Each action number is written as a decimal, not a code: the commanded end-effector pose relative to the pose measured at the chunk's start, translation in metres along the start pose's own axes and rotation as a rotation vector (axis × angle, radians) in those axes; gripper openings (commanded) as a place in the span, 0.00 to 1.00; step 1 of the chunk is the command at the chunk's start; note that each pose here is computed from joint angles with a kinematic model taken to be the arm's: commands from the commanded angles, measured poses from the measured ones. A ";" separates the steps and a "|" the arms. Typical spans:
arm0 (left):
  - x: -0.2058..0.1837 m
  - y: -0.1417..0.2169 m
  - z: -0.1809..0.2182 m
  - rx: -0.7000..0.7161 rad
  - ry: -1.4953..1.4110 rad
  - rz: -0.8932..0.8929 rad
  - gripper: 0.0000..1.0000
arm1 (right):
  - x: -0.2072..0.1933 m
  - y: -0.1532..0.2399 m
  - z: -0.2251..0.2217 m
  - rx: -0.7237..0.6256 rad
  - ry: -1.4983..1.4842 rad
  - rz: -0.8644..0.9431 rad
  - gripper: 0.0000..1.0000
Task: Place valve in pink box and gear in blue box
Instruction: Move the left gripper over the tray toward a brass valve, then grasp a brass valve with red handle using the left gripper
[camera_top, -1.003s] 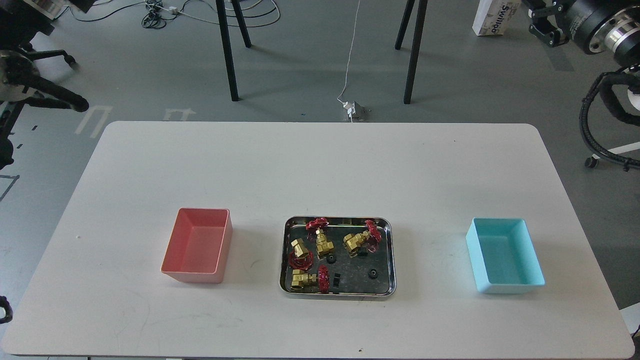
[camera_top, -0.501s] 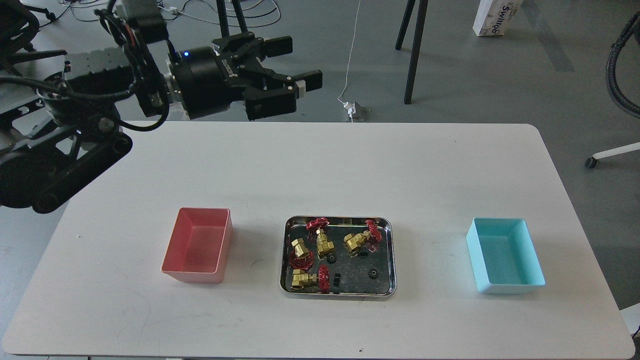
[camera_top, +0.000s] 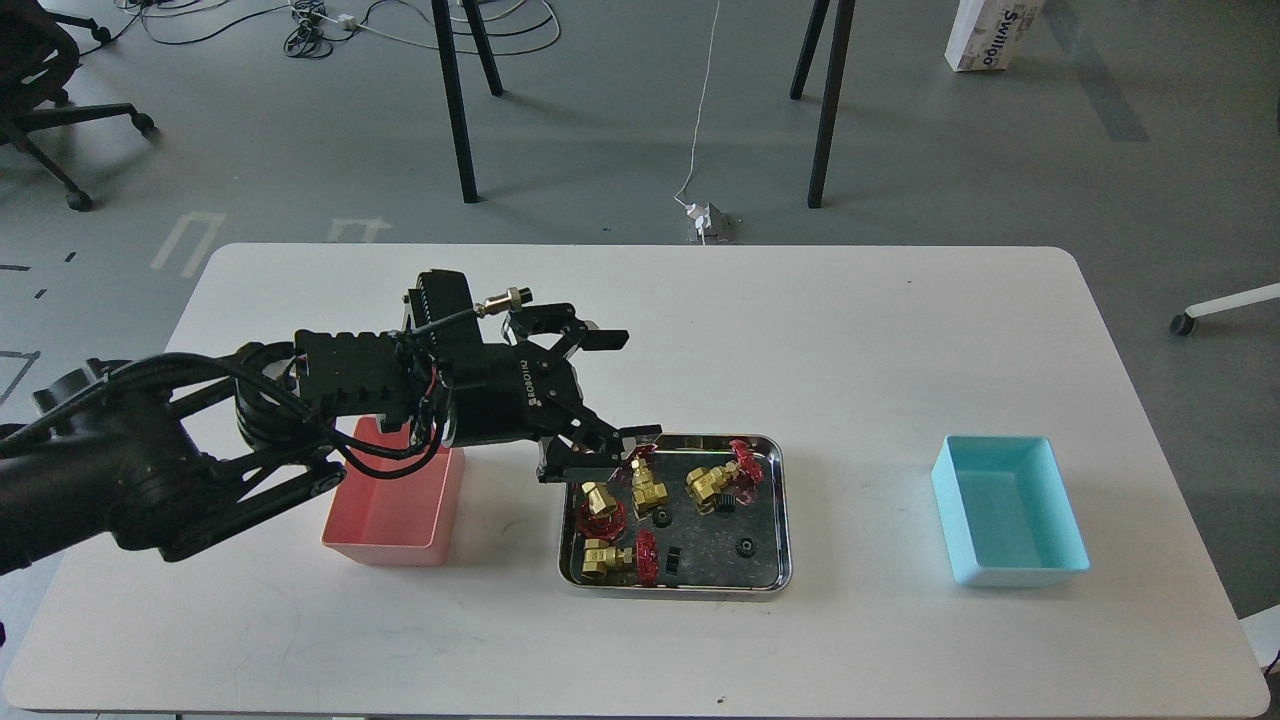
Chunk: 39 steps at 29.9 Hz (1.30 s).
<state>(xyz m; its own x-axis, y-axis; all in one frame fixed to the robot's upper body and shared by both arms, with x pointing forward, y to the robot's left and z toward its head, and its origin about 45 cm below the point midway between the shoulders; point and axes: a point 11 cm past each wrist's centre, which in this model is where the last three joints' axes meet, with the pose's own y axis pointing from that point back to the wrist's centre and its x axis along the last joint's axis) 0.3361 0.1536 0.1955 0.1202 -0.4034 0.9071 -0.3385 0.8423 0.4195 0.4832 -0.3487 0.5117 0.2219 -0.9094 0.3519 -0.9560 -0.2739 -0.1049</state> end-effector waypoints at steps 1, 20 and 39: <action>-0.028 -0.005 0.009 -0.018 0.027 -0.072 1.00 | 0.001 0.000 -0.003 0.006 0.002 0.003 0.99; -0.100 -0.040 0.025 0.010 0.165 -0.201 1.00 | -0.002 -0.003 -0.004 0.008 0.003 -0.002 0.99; -0.109 -0.034 0.012 0.044 0.167 -0.235 0.52 | -0.001 -0.002 0.001 -0.001 0.003 0.002 0.99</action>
<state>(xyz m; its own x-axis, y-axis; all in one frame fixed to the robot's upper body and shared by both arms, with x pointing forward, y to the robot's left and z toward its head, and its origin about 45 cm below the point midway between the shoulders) 0.3237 0.1643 0.0819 0.3478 -0.5173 0.7819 -0.3241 0.7163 0.6180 0.4850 -0.3465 0.5109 0.2232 -0.9081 0.3544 -0.9557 -0.2754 -0.1038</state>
